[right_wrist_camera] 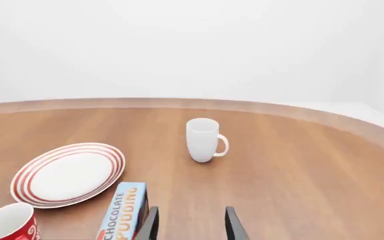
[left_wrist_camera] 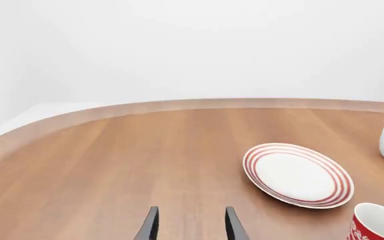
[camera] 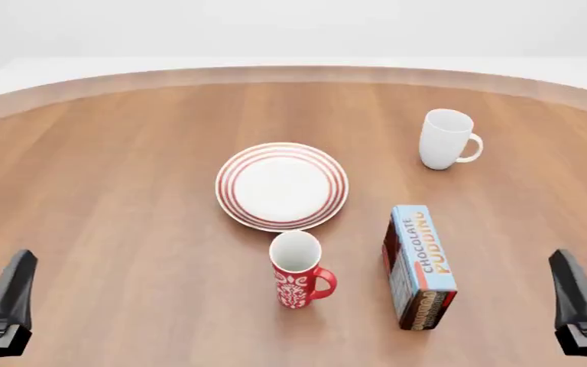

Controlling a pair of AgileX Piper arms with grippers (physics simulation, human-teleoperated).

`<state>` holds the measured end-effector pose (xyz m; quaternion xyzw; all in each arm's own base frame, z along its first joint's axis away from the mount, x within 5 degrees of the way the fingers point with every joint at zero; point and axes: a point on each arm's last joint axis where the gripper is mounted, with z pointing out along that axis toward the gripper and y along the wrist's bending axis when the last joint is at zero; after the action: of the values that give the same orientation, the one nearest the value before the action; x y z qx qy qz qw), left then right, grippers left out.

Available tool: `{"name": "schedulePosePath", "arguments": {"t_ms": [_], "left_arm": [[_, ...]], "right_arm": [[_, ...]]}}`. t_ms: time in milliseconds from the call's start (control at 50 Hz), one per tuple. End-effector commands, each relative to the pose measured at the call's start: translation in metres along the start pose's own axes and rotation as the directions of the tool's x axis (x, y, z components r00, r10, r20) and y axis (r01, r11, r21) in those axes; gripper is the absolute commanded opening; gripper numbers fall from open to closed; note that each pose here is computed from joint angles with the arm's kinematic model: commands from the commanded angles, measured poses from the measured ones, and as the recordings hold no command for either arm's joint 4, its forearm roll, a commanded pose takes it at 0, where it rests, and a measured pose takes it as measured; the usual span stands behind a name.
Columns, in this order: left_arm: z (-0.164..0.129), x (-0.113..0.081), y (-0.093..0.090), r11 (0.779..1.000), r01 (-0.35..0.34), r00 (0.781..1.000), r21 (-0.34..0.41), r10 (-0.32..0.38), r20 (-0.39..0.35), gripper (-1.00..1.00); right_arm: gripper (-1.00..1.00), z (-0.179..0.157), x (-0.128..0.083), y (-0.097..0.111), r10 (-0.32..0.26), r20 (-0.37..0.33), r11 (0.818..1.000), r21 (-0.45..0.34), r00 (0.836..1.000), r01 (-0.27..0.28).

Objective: Pick up the red mug and put it on the plate

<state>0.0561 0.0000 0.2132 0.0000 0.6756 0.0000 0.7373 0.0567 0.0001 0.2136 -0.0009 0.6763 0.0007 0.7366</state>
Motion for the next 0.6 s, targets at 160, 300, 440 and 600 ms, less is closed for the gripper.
{"name": "schedulePosePath", "arguments": {"t_ms": [160, 300, 440, 600], "left_arm": [[0.000, 0.000, 0.000, 1.000, 0.000, 1.000, 0.000, 0.000, 0.000, 1.00], [0.000, 0.000, 0.000, 1.000, 0.000, 1.000, 0.000, 0.000, 0.000, 1.00], [0.000, 0.000, 0.000, 1.000, 0.000, 1.000, 0.000, 0.000, 0.000, 1.00], [0.000, 0.000, 0.000, 1.000, 0.000, 1.000, 0.000, 0.000, 0.000, 1.00]], "right_arm": [[1.00, -0.004, -0.033, 0.001, -0.009, 0.055, 1.000, -0.023, 0.998, 0.010], [1.00, -0.008, -0.050, 0.003, -0.021, 0.067, 0.997, -0.069, 0.998, 0.025], [1.00, -0.006, -0.071, 0.007, -0.043, 0.063, 0.987, -0.155, 0.997, 0.052], [1.00, 0.002, -0.092, 0.013, -0.098, 0.050, 0.966, -0.236, 0.994, 0.107]]}}
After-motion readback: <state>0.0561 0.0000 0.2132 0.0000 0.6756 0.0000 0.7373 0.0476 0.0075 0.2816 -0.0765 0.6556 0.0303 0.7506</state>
